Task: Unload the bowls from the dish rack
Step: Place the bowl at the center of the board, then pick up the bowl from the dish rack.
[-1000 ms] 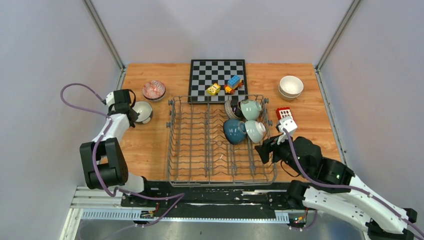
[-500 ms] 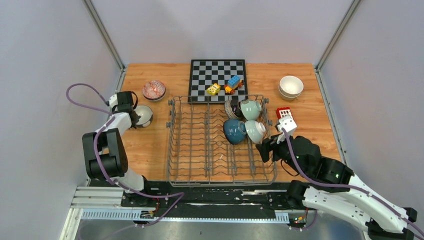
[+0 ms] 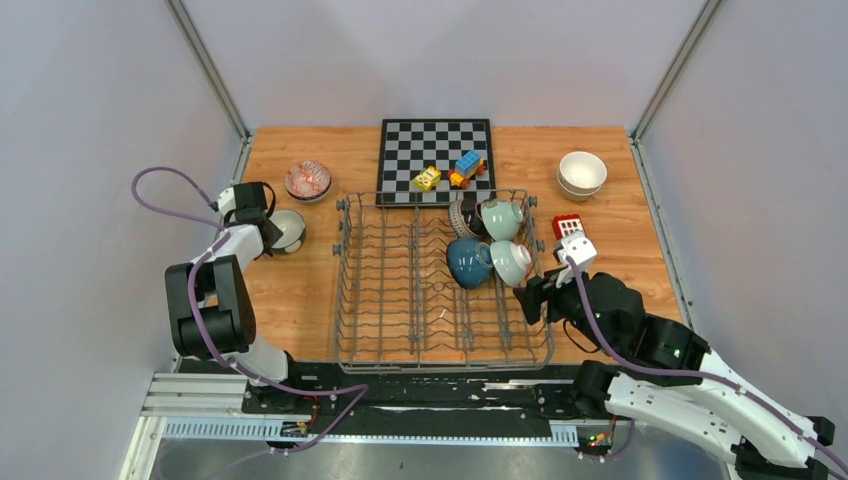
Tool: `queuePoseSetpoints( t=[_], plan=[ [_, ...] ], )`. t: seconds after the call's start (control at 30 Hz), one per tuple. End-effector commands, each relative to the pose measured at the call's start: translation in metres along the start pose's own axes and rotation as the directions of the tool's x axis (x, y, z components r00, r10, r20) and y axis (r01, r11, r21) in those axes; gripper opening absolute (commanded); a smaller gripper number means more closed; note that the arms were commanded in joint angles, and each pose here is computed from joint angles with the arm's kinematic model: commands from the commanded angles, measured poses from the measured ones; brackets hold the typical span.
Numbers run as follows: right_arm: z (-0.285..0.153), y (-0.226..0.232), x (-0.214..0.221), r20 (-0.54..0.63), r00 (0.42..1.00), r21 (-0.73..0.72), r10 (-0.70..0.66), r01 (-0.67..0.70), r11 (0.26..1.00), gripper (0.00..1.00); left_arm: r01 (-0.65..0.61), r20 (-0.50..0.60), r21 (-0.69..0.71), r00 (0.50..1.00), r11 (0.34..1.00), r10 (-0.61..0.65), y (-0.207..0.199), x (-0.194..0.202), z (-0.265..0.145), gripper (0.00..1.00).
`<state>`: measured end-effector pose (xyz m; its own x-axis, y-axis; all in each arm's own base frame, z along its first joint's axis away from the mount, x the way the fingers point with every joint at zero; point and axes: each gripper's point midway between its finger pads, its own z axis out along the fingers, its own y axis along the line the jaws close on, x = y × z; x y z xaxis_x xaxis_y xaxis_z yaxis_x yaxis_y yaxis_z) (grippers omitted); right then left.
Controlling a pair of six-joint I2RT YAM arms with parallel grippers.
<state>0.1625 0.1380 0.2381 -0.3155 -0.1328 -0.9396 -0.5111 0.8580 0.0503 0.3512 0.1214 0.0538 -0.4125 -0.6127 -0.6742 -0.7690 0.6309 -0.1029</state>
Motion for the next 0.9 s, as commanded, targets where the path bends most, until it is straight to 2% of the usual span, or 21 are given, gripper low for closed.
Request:
queuePoseSetpoints(
  t=[0.0, 0.17, 0.27, 0.4, 0.5, 0.63, 0.77, 0.8, 0.87],
  plan=[
    [-0.008, -0.006, -0.01, 0.02, 1.0, 0.019, 0.006, -0.007, 1.0, 0.73, 0.027, 0.051, -0.001, 0.998, 1.0, -0.027, 0.002, -0.016, -0.008, 0.53],
    [-0.007, -0.005, -0.01, 0.014, 1.0, 0.016, 0.003, -0.003, 1.0, 0.73, 0.06, 0.112, 0.026, 0.992, 0.998, -0.063, 0.003, -0.044, -0.044, 0.78],
    [-0.006, -0.005, -0.013, 0.012, 1.0, 0.018, -0.014, 0.013, 1.0, 0.73, 0.091, 0.164, 0.064, 0.981, 0.994, -0.1, 0.007, -0.062, -0.079, 0.89],
    [-0.003, -0.001, -0.024, 0.003, 1.0, 0.021, -0.027, 0.027, 0.999, 0.73, 0.087, 0.199, 0.233, 0.971, 0.968, -0.136, -0.001, -0.07, -0.134, 0.95],
    [0.003, 0.002, -0.031, -0.02, 0.999, 0.03, -0.029, 0.029, 0.999, 0.73, 0.003, 0.231, 0.381, 0.968, 0.924, -0.098, -0.021, -0.063, -0.176, 1.0],
    [0.019, 0.011, -0.038, -0.075, 0.996, 0.044, -0.041, 0.045, 0.998, 0.71, -0.163, 0.256, 0.558, 0.967, 0.814, 0.018, -0.062, -0.034, -0.232, 1.0],
    [0.038, 0.016, -0.043, -0.128, 0.991, 0.074, -0.038, 0.048, 0.996, 0.71, -0.281, 0.255, 0.703, 0.957, 0.653, 0.138, -0.103, 0.016, -0.284, 1.0],
    [0.044, 0.011, -0.042, -0.14, 0.99, 0.117, -0.027, 0.044, 0.992, 0.7, -0.307, 0.252, 0.743, 0.951, 0.595, 0.177, -0.113, 0.037, -0.3, 1.0],
    [0.053, 0.007, -0.038, -0.147, 0.989, 0.151, -0.01, 0.032, 0.988, 0.7, -0.304, 0.224, 0.813, 0.951, 0.496, 0.215, -0.127, 0.069, -0.322, 1.0]
  ],
)
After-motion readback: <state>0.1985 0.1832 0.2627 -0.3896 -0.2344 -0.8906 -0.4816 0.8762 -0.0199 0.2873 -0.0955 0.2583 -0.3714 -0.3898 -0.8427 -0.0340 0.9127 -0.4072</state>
